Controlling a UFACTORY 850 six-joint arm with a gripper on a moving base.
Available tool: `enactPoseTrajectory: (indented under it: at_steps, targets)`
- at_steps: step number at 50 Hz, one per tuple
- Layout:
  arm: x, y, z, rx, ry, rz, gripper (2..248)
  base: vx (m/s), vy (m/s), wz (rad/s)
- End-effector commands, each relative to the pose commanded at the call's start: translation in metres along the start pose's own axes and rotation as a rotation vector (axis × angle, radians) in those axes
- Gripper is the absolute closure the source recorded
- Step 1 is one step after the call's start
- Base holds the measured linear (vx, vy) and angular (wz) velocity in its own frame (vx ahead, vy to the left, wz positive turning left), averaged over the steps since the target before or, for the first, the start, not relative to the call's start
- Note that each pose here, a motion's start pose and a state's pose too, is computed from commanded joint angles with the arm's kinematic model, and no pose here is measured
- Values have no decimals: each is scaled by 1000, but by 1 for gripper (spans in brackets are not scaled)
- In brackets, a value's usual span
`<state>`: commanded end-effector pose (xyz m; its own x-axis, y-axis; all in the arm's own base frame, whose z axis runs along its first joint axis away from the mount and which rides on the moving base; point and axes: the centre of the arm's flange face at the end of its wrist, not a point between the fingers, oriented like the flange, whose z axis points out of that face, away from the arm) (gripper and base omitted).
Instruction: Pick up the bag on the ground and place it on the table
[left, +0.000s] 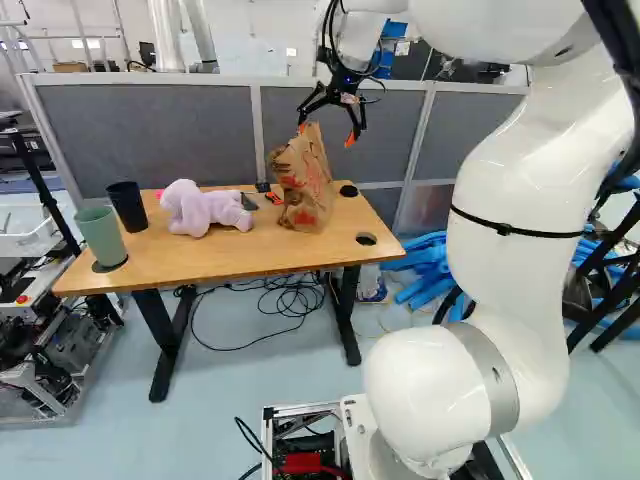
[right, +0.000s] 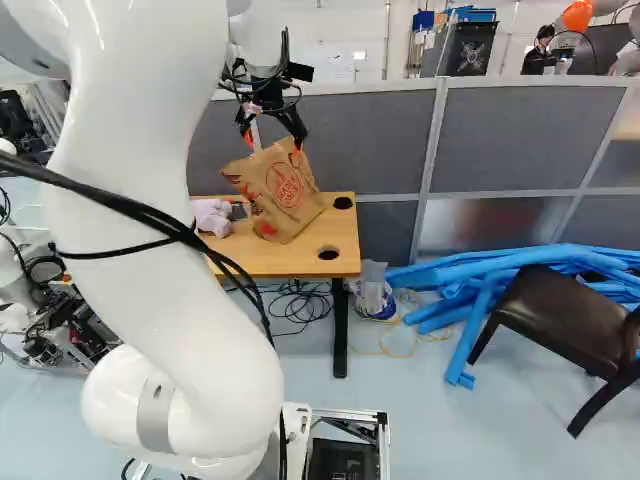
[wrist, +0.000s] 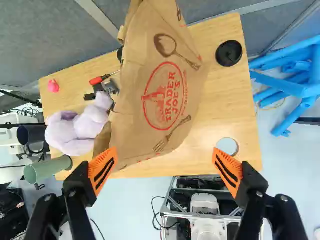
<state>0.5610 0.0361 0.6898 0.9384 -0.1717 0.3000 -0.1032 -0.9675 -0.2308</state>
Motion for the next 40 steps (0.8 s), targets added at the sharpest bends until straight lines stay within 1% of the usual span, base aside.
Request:
enactPoseTrajectory:
  at_steps: [17,31,40]
  targets:
    - [0,0,0,0,0,0,3,-118,-3,-11]
    - [0,0,0,0,0,0,3,-111,-31,12]
    - [0,0,0,0,0,0,3,-30,-5,4]
